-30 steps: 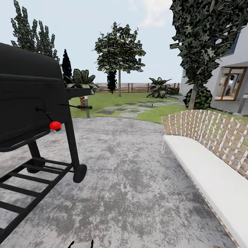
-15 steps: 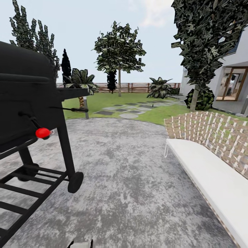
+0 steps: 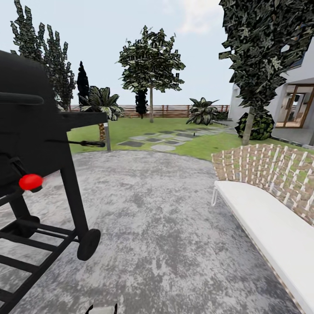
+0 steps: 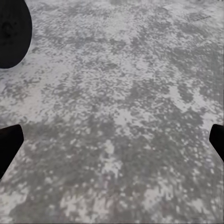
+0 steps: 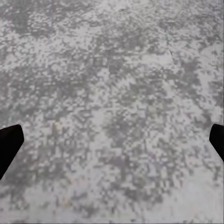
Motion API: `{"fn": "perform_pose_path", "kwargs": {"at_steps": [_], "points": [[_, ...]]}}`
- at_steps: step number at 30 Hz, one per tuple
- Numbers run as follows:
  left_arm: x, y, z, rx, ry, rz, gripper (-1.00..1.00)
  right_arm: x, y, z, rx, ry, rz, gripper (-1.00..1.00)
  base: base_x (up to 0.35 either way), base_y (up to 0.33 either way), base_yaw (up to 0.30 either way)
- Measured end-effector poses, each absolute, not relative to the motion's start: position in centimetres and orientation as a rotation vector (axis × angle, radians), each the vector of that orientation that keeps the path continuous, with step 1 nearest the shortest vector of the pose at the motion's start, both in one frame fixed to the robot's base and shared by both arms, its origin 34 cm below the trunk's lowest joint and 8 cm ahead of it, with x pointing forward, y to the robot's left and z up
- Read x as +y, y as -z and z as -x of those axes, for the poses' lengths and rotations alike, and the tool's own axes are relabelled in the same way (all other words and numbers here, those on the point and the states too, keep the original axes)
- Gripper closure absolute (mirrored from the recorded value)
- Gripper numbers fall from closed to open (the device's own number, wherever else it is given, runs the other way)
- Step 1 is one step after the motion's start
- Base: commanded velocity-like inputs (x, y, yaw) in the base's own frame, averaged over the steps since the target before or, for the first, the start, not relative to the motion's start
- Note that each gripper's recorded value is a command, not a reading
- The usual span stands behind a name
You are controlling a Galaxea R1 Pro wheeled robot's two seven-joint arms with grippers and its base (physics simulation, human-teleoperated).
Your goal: In the garden, pick up the pesticide atomizer on the floor and spray pesticide onto both trees until each tree trunk is fully covered.
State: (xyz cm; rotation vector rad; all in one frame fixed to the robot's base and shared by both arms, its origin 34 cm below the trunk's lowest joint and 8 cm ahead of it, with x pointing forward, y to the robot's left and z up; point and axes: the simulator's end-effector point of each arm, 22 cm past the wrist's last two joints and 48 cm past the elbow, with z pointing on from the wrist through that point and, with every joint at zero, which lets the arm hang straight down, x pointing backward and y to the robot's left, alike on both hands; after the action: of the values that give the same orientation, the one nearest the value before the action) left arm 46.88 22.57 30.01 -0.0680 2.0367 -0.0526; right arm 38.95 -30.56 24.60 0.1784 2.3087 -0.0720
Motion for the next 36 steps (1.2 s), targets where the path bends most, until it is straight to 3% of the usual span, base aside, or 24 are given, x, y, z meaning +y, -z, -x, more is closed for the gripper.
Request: {"fn": "perform_pose_path", "kwargs": {"at_steps": [36], "points": [[22.56,-29.96,-46.83,2.038,0.053,0.067,-1.00,-30.55,-24.56,-38.90,2.310,0.072,-0.179,-1.00,0.329,0.000,0.000]]}}
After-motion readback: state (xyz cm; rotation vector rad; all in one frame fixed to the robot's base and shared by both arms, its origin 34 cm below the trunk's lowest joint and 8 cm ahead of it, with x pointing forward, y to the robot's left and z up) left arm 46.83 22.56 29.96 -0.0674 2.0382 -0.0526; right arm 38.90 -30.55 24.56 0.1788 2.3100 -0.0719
